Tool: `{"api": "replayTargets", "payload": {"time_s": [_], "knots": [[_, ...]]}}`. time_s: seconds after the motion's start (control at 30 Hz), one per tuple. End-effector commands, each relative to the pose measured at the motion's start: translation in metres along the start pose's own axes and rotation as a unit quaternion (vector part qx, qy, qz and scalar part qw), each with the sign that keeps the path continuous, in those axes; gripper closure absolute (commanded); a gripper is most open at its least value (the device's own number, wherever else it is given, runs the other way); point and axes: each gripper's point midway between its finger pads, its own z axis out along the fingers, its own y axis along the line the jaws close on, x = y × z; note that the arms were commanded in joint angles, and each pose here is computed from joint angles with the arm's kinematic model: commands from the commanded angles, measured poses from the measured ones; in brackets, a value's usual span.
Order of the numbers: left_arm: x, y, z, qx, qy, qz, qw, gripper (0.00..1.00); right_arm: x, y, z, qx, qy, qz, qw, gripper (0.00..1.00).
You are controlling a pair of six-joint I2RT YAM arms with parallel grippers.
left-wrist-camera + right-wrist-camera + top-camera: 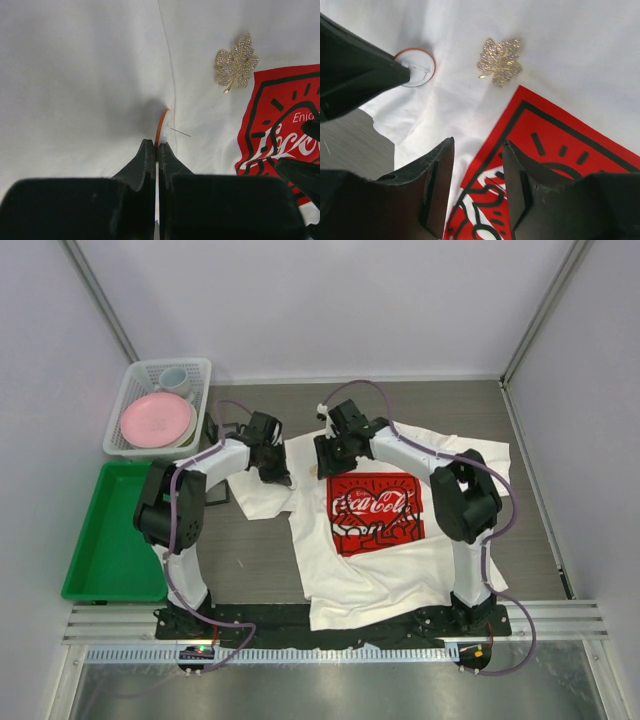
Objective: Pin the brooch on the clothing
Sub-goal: Pick up the clothing with brooches from the center of the board.
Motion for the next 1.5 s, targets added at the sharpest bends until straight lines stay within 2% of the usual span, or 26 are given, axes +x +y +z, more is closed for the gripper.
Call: {"api": "replayTargets", "payload": {"time_s": [0.0, 0.17, 0.57, 0.87, 1.03, 1.2, 1.4, 1.47], "knots": [[0.001, 0.02, -0.013, -0.032, -0.016, 0.024, 0.999, 1.0, -0.029, 0.017, 0.011, 0.045, -0.053, 0.047, 0.996, 0.53], [0.001, 0.017, -0.018, -0.023, -0.029, 0.028, 0.999, 1.0, -0.028, 0.032, 0.023, 0.06, -0.056, 0.048, 0.995, 0.56], [-0.002, 0.013, -0.025, -0.013, -0.043, 0.03, 0.999, 1.0, -0.014, 0.015, 0.057, 0.111, -0.038, 0.054, 0.992, 0.59], [-0.003, 0.01, -0.022, -0.014, -0.04, 0.031, 0.999, 1.0, -0.011, 0.018, 0.063, 0.101, -0.03, 0.056, 0.993, 0.66], [-0.002, 0.011, -0.021, -0.014, -0.039, 0.031, 0.999, 1.0, -0.026, 0.024, 0.049, 0.111, -0.054, 0.041, 0.992, 0.63], [-0.003, 0.011, -0.022, -0.015, -0.04, 0.028, 0.999, 1.0, -0.013, 0.026, 0.052, 0.128, -0.041, 0.035, 0.99, 0.59], [-0.001, 0.012, -0.021, -0.018, -0.038, 0.026, 0.999, 1.0, 0.009, 0.009, 0.067, 0.176, -0.016, 0.026, 0.984, 0.68], [0.0, 0.012, -0.02, -0.018, -0.036, 0.026, 0.999, 1.0, 0.012, 0.001, 0.07, 0.192, -0.014, 0.024, 0.981, 0.74]]}}
